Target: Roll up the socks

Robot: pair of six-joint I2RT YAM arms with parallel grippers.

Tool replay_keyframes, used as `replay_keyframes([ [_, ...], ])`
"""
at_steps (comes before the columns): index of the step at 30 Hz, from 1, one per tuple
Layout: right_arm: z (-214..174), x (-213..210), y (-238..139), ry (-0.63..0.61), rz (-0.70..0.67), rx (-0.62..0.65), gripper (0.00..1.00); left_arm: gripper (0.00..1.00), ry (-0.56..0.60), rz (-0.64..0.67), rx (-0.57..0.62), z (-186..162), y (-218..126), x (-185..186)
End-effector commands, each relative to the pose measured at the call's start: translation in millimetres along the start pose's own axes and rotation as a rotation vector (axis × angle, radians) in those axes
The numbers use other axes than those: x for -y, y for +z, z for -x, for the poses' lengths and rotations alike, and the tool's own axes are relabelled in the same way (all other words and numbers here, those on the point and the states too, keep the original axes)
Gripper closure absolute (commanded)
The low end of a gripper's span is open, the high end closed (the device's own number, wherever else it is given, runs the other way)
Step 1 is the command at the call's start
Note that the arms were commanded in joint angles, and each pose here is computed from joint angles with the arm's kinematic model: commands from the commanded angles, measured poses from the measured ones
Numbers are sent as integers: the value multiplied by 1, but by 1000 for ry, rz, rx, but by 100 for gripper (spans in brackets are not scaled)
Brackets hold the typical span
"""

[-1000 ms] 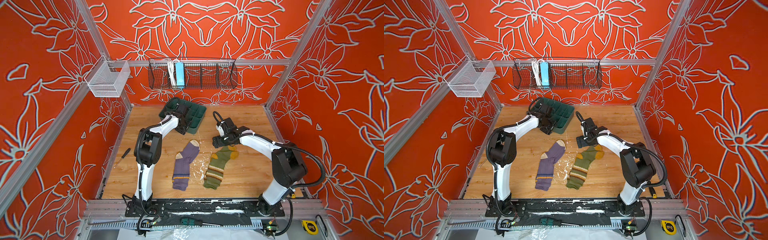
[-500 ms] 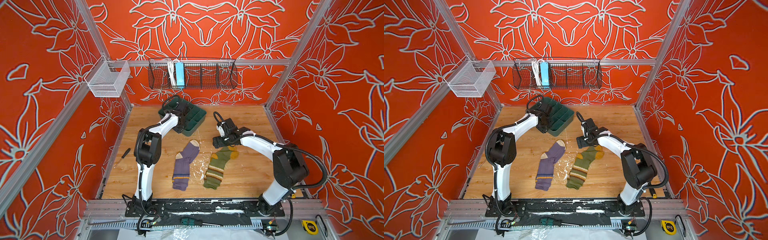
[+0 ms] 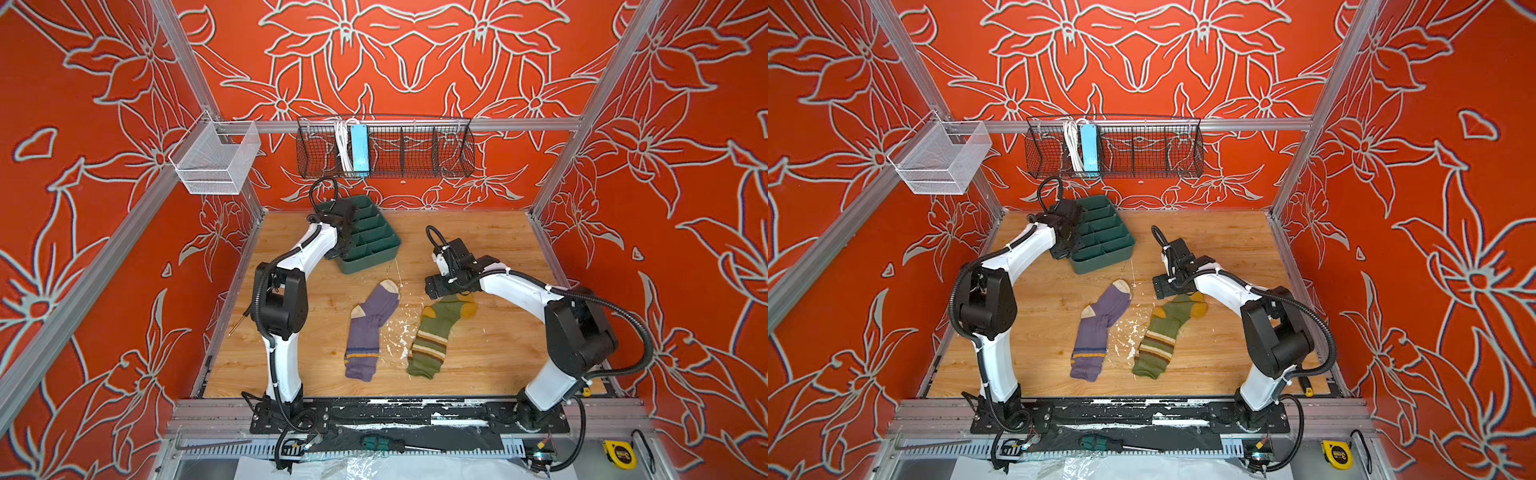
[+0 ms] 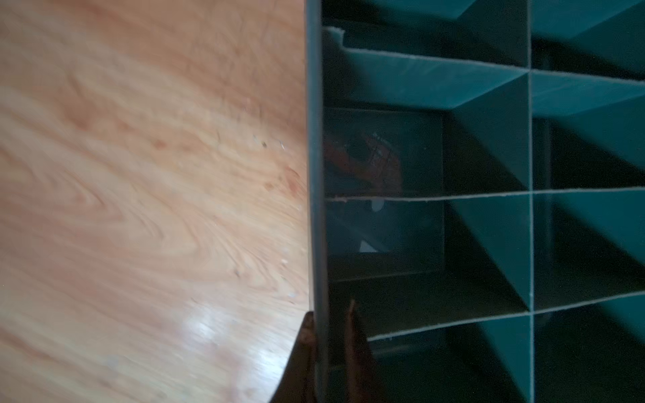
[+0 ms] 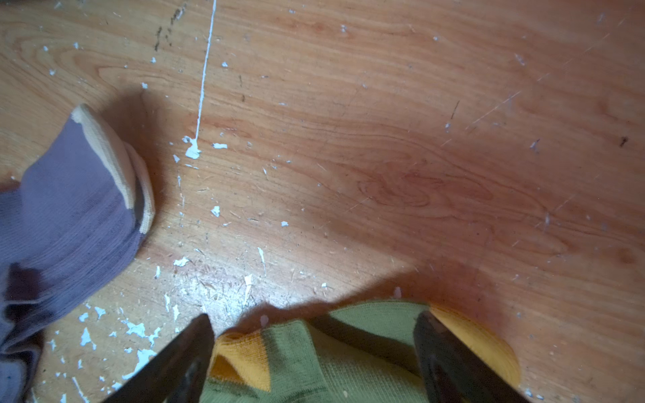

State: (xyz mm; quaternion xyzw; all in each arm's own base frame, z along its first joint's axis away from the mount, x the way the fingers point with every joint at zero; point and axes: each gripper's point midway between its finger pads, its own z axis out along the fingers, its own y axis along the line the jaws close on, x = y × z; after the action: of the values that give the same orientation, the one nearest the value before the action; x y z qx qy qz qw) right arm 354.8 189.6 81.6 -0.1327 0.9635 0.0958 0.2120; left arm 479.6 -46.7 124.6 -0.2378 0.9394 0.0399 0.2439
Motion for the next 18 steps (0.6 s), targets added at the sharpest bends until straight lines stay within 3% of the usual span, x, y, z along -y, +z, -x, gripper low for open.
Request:
replay_keyframes([
  [1,-2,0,1,5,-12,0,8,100,304,19,-10,-11,10,-7],
  [4,-2,-2,-1,6,-2,3,8,100,380,-37,-32,-24,21,1],
  [11,-4,0,-2,5,-10,1,8,100,432,-224,-53,-38,20,38],
  [16,-4,3,-3,15,-30,3,8,100,448,-242,-64,-38,16,57],
  [18,-2,5,-7,15,-43,12,8,92,444,-224,-81,-38,19,58],
])
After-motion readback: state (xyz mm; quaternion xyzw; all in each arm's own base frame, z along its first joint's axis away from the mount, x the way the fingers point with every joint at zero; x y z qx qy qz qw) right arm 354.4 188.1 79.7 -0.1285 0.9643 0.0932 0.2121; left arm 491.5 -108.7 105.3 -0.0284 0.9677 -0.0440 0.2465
